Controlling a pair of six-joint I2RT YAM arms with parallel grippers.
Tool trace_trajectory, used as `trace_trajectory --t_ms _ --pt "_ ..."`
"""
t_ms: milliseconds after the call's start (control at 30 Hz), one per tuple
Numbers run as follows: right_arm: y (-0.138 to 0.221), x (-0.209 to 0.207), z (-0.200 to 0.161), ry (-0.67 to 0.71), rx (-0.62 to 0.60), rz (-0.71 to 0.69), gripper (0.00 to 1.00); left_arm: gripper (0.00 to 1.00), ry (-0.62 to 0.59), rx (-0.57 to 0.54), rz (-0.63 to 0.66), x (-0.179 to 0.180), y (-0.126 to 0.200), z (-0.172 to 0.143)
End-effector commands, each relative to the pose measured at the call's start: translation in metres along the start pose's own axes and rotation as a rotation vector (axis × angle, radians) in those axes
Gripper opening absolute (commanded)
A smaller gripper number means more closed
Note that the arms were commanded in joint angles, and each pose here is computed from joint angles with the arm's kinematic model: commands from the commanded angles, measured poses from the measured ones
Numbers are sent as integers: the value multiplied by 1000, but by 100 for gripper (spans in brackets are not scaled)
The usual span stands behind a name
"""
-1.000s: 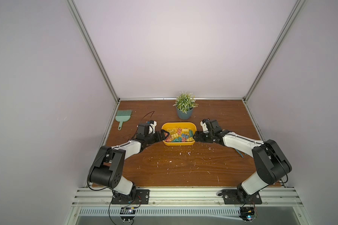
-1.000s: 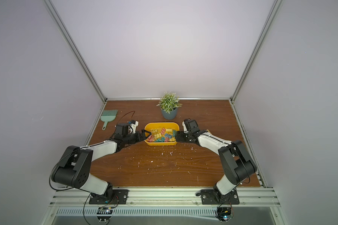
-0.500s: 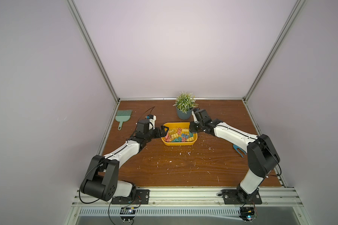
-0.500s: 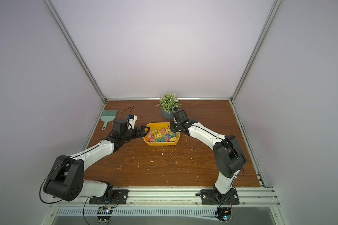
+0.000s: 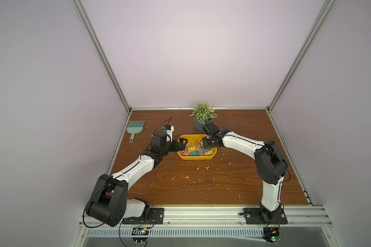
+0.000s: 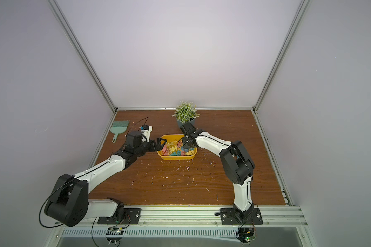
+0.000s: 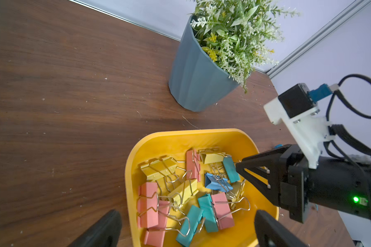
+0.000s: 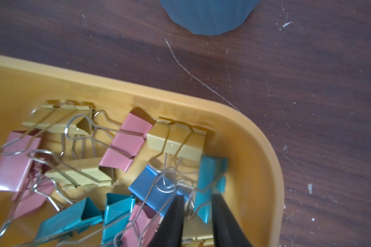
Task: Take out the binder clips from the storage box
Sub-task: Pick up the binder clip from the storage box.
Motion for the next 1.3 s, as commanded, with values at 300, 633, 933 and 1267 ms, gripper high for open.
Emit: trace_trajectory --t_ms 300,633,933,1267 --pt "11 -1 10 36 -55 -109 14 100 5 68 5 4 -13 -10" --pt "22 5 9 116 -84 -168 4 100 -12 66 0 2 -12 -5" --pt "41 3 6 148 -131 -205 2 100 -26 60 -19 -1 -11 -3" --pt "59 -3 7 131 -194 -209 2 100 -45 42 -34 -4 -8 3"
Point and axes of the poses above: each gripper's point midway between its finger pads, its own y axis back along the fingers, its own x axis along the line the jaws close on, z = x × y, the point moved 10 cm from there along y, back along the fingers, and after that the axes turned 7 degrees about -y, right-handed, at the moved point
